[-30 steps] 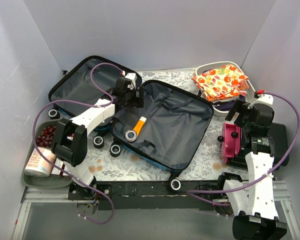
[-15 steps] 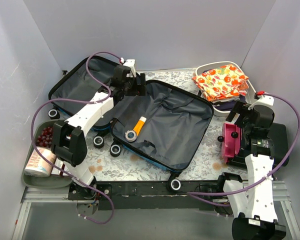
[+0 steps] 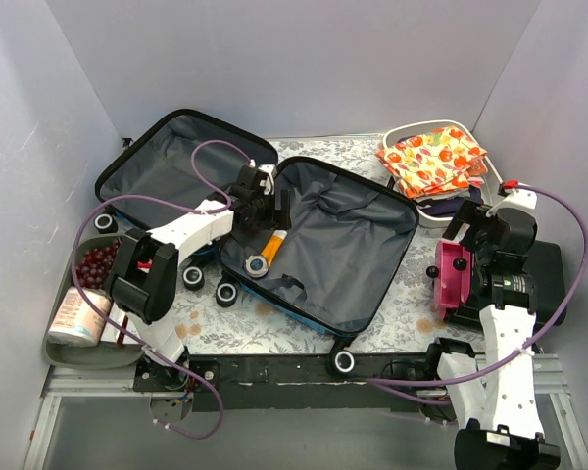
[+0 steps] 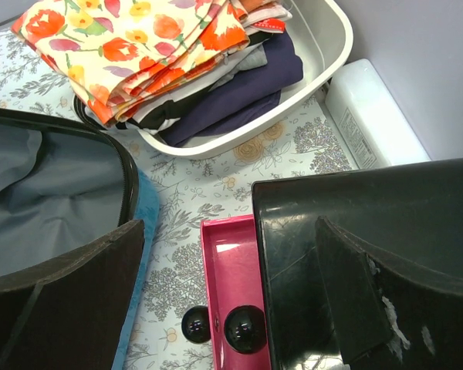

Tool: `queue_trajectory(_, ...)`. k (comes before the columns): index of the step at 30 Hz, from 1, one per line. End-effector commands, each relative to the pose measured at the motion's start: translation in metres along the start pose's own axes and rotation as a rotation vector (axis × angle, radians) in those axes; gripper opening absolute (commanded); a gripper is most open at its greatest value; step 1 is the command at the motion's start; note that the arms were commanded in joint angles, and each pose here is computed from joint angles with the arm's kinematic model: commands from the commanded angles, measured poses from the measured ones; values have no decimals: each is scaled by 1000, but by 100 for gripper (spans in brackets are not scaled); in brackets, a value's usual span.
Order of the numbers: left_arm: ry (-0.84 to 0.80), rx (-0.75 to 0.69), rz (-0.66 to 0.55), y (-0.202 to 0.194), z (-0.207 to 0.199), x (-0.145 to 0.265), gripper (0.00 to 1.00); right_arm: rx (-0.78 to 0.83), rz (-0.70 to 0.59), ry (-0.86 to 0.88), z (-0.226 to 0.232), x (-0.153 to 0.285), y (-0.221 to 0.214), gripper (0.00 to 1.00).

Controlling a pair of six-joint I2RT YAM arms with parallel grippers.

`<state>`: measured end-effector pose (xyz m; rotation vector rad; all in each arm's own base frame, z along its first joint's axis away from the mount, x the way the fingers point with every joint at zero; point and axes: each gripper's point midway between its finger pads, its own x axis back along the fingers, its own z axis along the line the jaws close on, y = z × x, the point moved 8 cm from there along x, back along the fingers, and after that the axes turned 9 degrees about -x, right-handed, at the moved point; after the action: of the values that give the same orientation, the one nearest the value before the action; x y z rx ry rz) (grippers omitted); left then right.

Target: Open, take out, and arrange the luggage

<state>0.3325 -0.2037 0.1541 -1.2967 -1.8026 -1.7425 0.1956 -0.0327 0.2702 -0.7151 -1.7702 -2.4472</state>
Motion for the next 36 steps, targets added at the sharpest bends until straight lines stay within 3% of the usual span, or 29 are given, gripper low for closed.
queue_trajectory(1,75,22,12,1,8,-3,81,9,-47,4,0,1,5,98)
queue_trajectory(6,60,26,74,-16,11,-24,76,16,-84,-6,-2,4,4,98)
queue_trajectory(14,199,20,179,-35,20,-45,71,21,-94,-15,-4,6,2,98)
queue_trajectory(21,151,71,255,-53,14,-55,59,20,-92,-20,-5,6,2,98)
queue_trajectory(27,223,110,333,-69,21,-70,52,24,-97,-29,-5,7,1,98)
queue_trajectory(31,211,110,324,-63,18,-70,41,25,-93,-32,-5,6,1,98)
queue_trajectory(36,225,95,258,-43,15,-59,9,28,-111,-28,-5,7,1,98)
